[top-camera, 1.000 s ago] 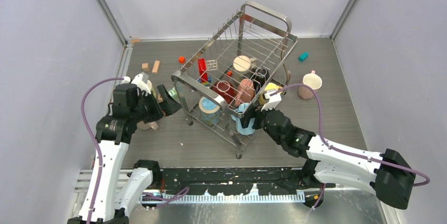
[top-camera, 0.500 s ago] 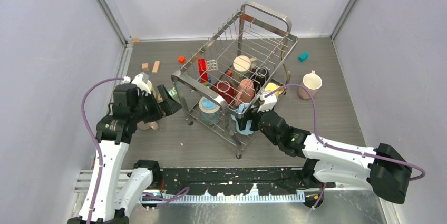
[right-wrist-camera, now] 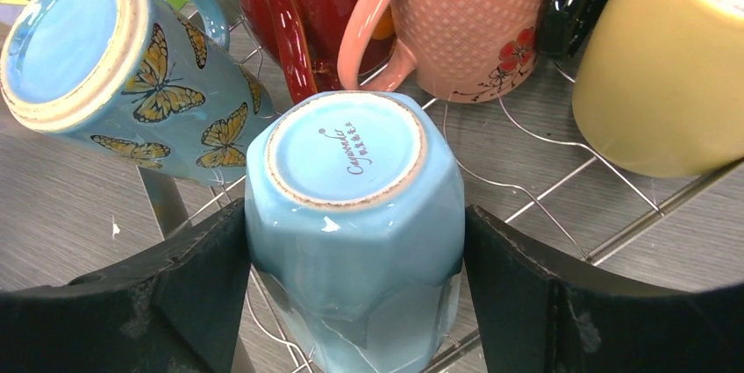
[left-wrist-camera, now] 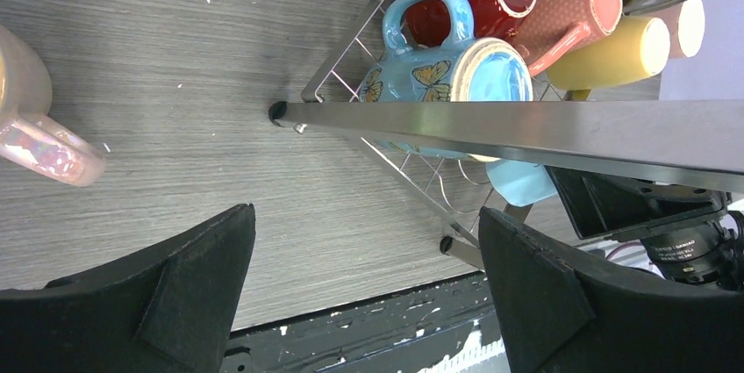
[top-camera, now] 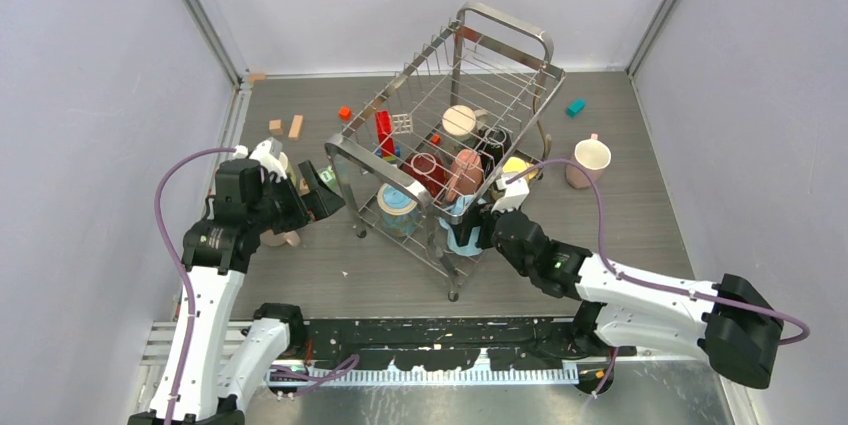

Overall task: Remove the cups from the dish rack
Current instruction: Unload the cup from the dish rack.

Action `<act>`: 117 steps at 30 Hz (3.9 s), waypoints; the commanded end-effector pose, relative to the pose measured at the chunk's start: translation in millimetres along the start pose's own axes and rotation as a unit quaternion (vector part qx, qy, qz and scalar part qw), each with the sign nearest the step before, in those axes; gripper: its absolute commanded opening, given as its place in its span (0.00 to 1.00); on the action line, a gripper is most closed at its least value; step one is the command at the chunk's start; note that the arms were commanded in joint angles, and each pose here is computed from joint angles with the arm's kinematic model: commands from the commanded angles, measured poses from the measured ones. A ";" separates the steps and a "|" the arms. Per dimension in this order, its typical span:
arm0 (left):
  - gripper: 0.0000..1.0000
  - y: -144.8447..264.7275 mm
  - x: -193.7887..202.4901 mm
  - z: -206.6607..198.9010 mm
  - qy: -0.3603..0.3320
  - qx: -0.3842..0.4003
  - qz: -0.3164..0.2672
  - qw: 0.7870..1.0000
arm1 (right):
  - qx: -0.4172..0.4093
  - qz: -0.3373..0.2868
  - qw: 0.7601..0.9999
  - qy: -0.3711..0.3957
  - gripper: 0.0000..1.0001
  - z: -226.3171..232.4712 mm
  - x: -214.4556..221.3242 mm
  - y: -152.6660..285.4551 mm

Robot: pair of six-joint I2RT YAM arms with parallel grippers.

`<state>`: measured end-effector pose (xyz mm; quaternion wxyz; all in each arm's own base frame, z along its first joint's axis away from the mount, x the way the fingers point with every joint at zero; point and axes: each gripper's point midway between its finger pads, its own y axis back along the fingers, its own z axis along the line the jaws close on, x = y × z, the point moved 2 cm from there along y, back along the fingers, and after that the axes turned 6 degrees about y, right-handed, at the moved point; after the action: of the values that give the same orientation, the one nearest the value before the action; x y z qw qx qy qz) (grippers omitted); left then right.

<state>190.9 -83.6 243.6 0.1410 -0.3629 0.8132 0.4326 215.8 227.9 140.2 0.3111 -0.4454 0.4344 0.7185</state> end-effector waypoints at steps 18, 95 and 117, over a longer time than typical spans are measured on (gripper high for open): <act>1.00 31.6 -18.6 -36.5 -0.026 0.069 -0.041 0.996 | 0.055 -0.076 0.981 -0.167 0.21 -18.1 -64.3 48.6; 0.93 131.9 -66.3 -333.7 -0.036 0.527 0.022 0.849 | -0.149 -0.271 0.901 -0.306 0.02 85.3 -403.7 183.0; 0.60 146.8 -65.8 -346.4 0.054 0.611 0.059 0.788 | -0.242 -0.285 0.847 -0.378 0.02 104.2 -395.1 180.8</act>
<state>176.8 -283.8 548.4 0.2488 -0.1928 0.9422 -0.1149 201.9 226.9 532.7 0.5081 -0.3226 0.0815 0.7945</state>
